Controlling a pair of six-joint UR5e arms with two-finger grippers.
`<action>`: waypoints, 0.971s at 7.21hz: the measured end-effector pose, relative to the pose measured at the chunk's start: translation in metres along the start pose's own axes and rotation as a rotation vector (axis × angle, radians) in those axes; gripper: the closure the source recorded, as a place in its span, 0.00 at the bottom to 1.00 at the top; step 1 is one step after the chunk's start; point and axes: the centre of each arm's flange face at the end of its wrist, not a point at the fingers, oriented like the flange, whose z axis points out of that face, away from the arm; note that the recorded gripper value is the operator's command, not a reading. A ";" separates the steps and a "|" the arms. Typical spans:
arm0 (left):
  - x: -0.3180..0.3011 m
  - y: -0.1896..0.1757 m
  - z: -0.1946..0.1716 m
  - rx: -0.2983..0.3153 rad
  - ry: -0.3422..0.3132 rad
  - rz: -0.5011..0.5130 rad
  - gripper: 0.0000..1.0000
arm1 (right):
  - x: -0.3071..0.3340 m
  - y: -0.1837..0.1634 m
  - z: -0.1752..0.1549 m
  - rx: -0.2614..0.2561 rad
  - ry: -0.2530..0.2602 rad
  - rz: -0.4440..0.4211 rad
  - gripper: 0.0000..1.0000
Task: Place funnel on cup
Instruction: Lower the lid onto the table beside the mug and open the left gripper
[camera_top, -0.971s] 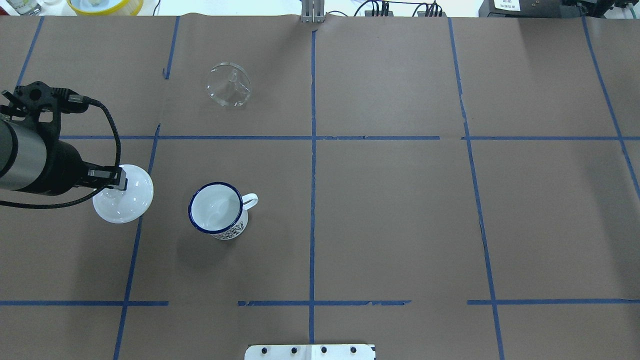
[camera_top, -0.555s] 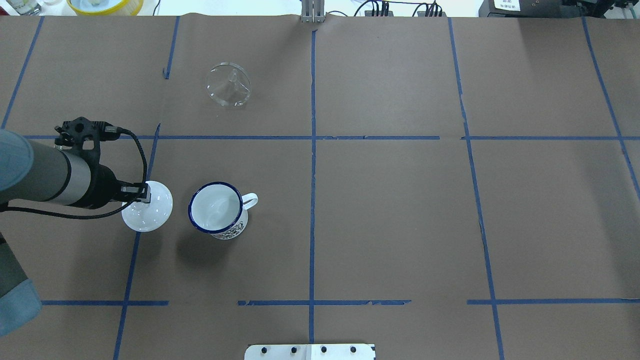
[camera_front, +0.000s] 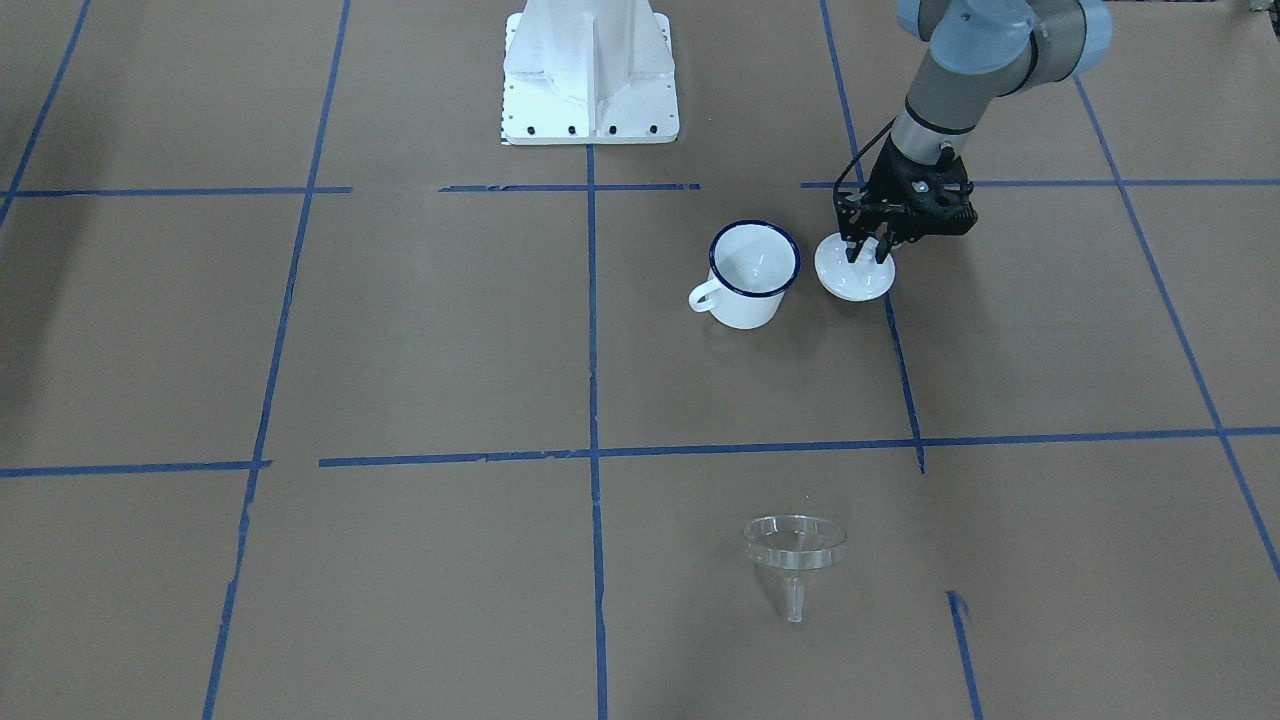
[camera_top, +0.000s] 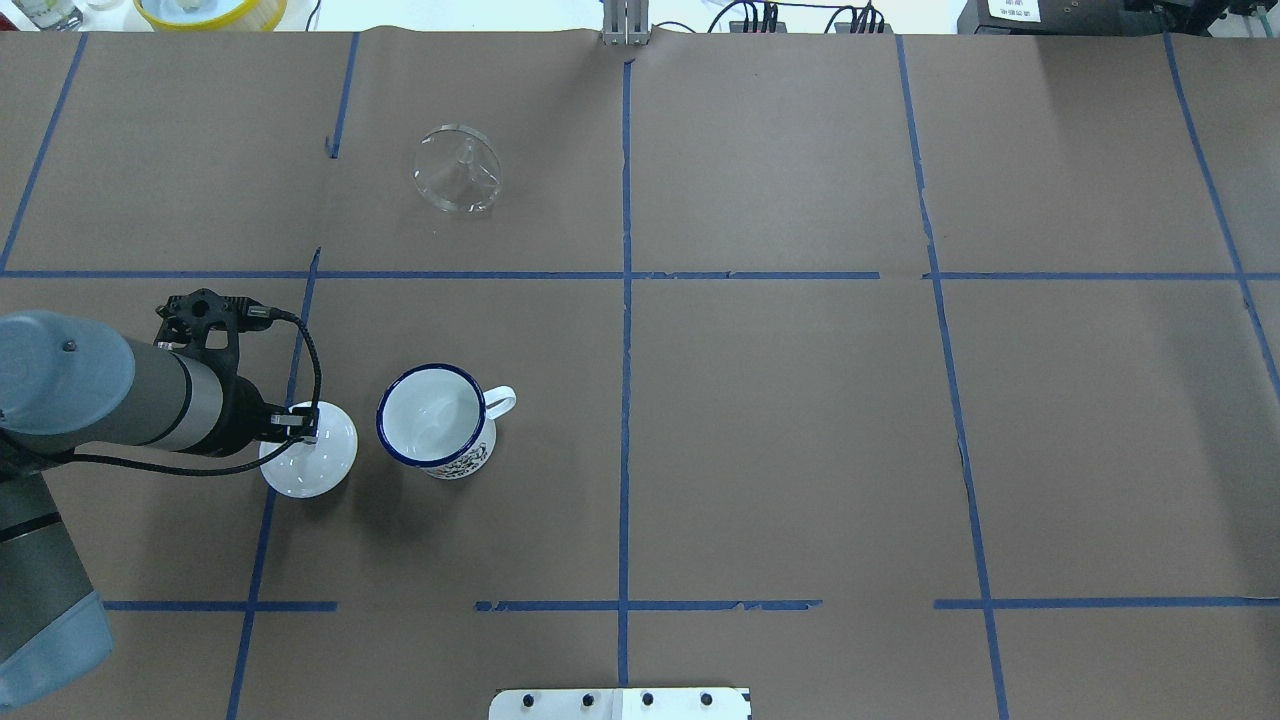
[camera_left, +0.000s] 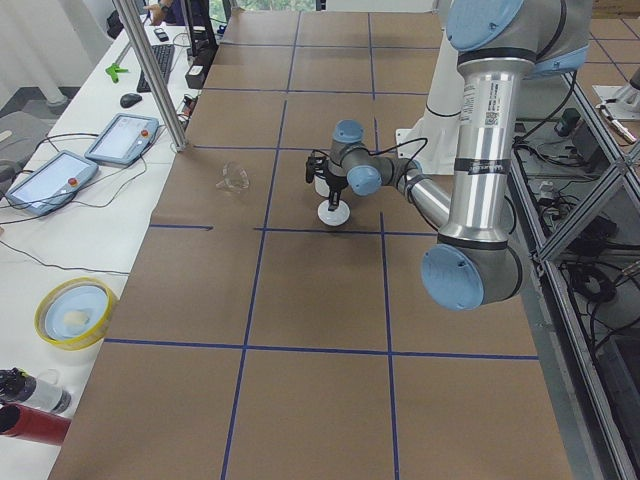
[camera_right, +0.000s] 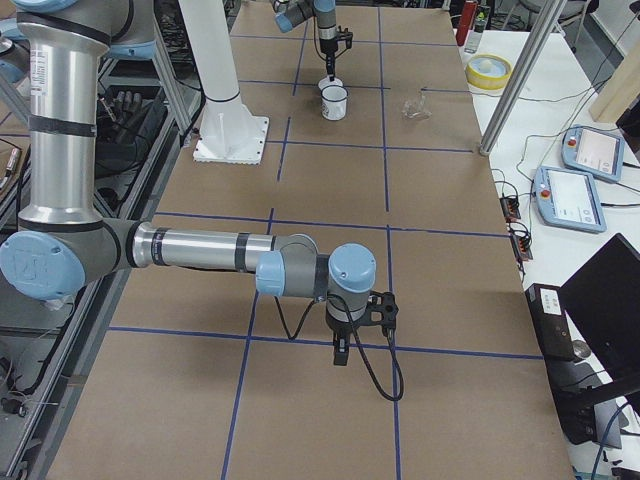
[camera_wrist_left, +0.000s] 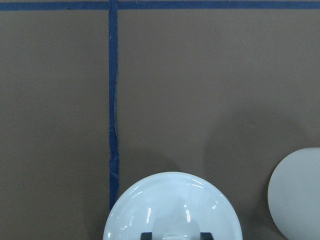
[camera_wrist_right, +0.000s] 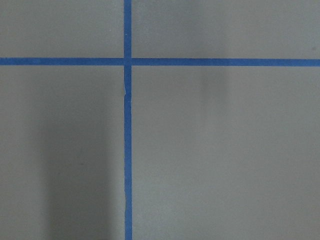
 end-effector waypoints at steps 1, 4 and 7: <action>0.001 0.001 0.002 0.000 -0.004 0.001 1.00 | 0.000 0.000 0.000 0.000 0.000 0.000 0.00; 0.000 0.003 0.008 -0.002 -0.012 0.002 0.94 | 0.000 0.000 0.000 0.000 0.000 0.000 0.00; 0.001 0.004 0.011 -0.005 -0.015 0.004 0.61 | 0.000 0.000 0.000 0.000 0.000 0.000 0.00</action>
